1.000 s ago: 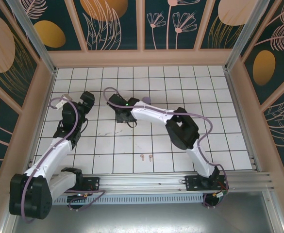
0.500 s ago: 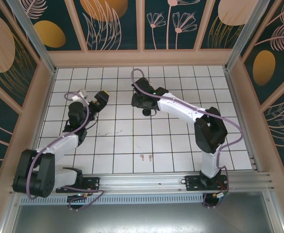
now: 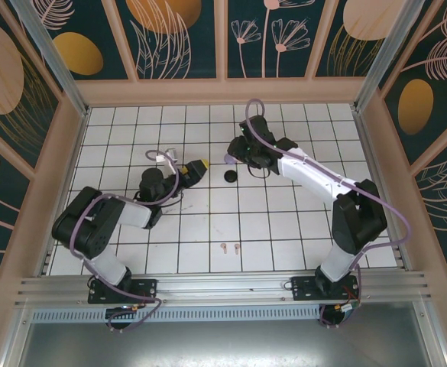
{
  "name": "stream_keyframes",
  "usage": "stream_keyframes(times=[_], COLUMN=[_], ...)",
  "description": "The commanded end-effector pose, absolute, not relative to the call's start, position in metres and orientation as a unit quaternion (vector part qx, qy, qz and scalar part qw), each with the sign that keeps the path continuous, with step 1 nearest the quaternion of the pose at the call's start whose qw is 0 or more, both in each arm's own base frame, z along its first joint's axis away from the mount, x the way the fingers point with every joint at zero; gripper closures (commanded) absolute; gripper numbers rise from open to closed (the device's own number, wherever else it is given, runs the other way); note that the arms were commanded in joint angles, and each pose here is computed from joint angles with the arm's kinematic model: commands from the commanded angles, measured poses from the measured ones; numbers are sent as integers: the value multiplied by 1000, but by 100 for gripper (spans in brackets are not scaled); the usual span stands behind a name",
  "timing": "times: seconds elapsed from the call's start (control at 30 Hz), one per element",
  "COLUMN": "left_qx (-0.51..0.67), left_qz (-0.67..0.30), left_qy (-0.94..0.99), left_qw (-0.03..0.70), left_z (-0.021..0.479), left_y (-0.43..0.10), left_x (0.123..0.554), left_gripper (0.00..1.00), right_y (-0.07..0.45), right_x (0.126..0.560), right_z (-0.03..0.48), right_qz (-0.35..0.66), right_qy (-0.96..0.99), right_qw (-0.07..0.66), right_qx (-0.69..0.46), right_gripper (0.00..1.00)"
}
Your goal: Insert wireless bluetooth earbuds into charging case
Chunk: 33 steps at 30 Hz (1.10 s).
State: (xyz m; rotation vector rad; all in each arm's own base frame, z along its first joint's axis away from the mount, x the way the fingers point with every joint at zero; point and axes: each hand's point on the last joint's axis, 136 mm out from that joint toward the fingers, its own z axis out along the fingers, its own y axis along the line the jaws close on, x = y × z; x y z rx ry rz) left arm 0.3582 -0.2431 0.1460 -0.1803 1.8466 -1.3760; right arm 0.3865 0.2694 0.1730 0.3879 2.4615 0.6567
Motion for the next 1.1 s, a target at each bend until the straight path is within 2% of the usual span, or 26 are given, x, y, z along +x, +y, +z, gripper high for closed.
stream_keyframes(times=[0.0, 0.27, 0.57, 0.87, 1.07], left_qx=[-39, -26, -17, -17, -17], left_qz=[-586, -607, -612, -616, -618], left_qy=[682, 657, 643, 636, 634], left_qw=[435, 446, 460, 464, 465], left_z=[173, 172, 176, 179, 179], left_y=[-261, -283, -300, -305, -308], left_x=[358, 354, 355, 361, 365], left_gripper=[10, 14, 19, 26, 35], right_y=[278, 296, 310, 320, 322], right_x=[385, 386, 385, 383, 382], right_z=[181, 176, 176, 180, 184], right_qz=[284, 325, 329, 333, 336], right_qy=[906, 896, 896, 897, 896], right_qw=[267, 232, 225, 225, 226], right_qx=[166, 193, 194, 186, 184], right_gripper=[66, 66, 67, 67, 67])
